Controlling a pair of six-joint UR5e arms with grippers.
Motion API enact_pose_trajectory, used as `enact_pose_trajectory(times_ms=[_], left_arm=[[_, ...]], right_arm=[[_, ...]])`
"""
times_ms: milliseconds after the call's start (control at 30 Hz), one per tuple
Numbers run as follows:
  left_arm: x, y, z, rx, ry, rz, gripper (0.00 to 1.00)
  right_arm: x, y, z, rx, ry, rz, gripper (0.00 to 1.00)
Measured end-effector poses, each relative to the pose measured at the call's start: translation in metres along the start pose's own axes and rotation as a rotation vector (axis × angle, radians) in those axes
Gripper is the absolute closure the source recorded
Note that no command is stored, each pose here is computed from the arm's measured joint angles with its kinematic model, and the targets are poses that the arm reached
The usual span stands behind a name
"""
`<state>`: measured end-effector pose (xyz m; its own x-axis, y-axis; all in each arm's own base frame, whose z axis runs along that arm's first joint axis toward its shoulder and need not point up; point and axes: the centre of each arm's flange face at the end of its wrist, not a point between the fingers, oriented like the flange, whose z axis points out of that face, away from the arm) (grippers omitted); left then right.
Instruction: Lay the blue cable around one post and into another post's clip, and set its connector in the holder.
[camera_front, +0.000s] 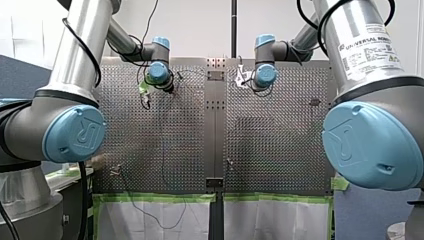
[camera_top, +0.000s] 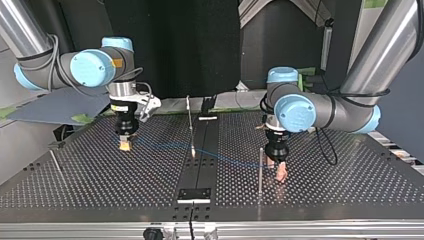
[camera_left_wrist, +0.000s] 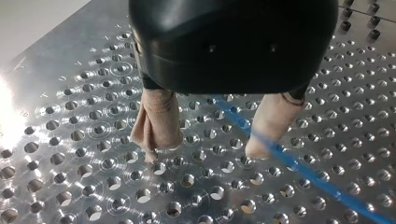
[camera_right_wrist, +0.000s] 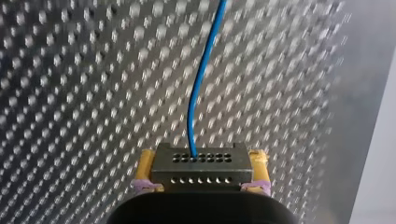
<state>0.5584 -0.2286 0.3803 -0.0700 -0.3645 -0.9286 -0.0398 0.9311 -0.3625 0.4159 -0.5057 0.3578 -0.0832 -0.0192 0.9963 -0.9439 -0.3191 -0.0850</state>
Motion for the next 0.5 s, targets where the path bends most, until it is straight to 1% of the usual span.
enact_pose_trajectory(times_ms=[133,267,300,367,433,500], left_arm=[[0.000,0.000,0.000,0.000,0.000,0.000,0.00],[0.001,-0.004,-0.002,0.008,0.002,0.004,0.00],[0.002,-0.005,-0.003,0.010,0.003,0.004,0.00],[0.003,-0.007,-0.004,0.013,0.004,0.005,0.00],[0.003,-0.009,-0.004,0.016,0.006,0.006,0.00],[0.004,-0.010,-0.005,0.018,0.006,0.006,0.00]], right_arm=[[-0.012,0.015,0.001,-0.044,0.004,0.031,0.99],[-0.028,0.031,0.000,-0.081,0.008,0.073,0.99],[-0.031,0.035,-0.001,-0.089,0.009,0.079,0.99],[-0.041,0.043,-0.002,-0.111,0.008,0.085,0.99],[-0.052,0.048,-0.002,-0.131,0.002,0.081,0.99],[-0.068,0.053,-0.003,-0.149,-0.010,0.072,0.99]])
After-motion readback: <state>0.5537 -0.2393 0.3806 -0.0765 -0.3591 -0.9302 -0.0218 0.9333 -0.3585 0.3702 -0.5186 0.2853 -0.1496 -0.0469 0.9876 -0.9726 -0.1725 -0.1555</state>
